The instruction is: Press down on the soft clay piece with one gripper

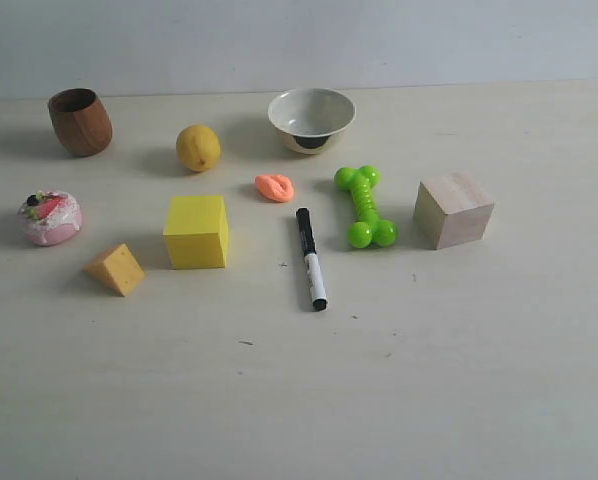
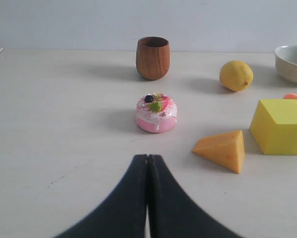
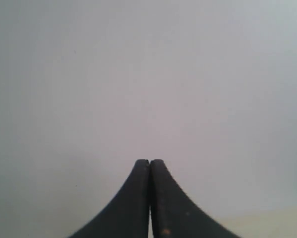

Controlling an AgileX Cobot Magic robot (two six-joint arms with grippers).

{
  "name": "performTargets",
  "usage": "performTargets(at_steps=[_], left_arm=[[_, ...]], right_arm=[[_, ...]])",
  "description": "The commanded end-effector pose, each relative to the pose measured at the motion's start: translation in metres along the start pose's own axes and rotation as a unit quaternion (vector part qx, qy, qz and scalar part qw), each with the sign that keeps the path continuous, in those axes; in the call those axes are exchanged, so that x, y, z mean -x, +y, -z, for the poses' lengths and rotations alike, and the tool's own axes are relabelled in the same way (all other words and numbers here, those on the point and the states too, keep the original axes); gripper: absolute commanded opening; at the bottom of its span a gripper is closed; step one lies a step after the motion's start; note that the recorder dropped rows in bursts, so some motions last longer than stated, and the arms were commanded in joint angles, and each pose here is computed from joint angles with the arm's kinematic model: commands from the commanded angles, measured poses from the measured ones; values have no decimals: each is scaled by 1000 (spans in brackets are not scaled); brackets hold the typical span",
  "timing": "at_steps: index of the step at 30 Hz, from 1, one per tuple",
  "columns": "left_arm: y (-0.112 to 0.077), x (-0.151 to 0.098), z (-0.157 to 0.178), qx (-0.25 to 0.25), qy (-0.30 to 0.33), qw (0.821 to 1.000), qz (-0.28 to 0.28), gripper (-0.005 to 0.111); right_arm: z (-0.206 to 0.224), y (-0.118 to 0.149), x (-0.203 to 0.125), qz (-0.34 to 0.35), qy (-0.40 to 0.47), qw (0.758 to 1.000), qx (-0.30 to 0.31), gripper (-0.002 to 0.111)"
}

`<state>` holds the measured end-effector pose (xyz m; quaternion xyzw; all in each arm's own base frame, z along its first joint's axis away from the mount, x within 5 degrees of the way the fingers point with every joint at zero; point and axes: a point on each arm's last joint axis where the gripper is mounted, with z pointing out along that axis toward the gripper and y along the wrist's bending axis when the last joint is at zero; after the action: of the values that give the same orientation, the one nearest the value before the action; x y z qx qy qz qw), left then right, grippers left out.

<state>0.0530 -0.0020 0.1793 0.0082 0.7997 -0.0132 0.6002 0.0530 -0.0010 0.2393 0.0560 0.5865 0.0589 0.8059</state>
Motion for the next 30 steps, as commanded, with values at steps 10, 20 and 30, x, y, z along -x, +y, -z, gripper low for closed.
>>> performTargets(at_steps=[10,20,30], left_arm=[[0,2,0,-4,-8,1000,3,0],[0,2,0,-4,-8,1000,3,0],[0,2,0,-4,-8,1000,3,0]], right_arm=[[-17,9,57,20,30,999,-10,0],[-50,12,82,72,91,993,-18,0],[-102,13,89,108,191,975,-17,0]])
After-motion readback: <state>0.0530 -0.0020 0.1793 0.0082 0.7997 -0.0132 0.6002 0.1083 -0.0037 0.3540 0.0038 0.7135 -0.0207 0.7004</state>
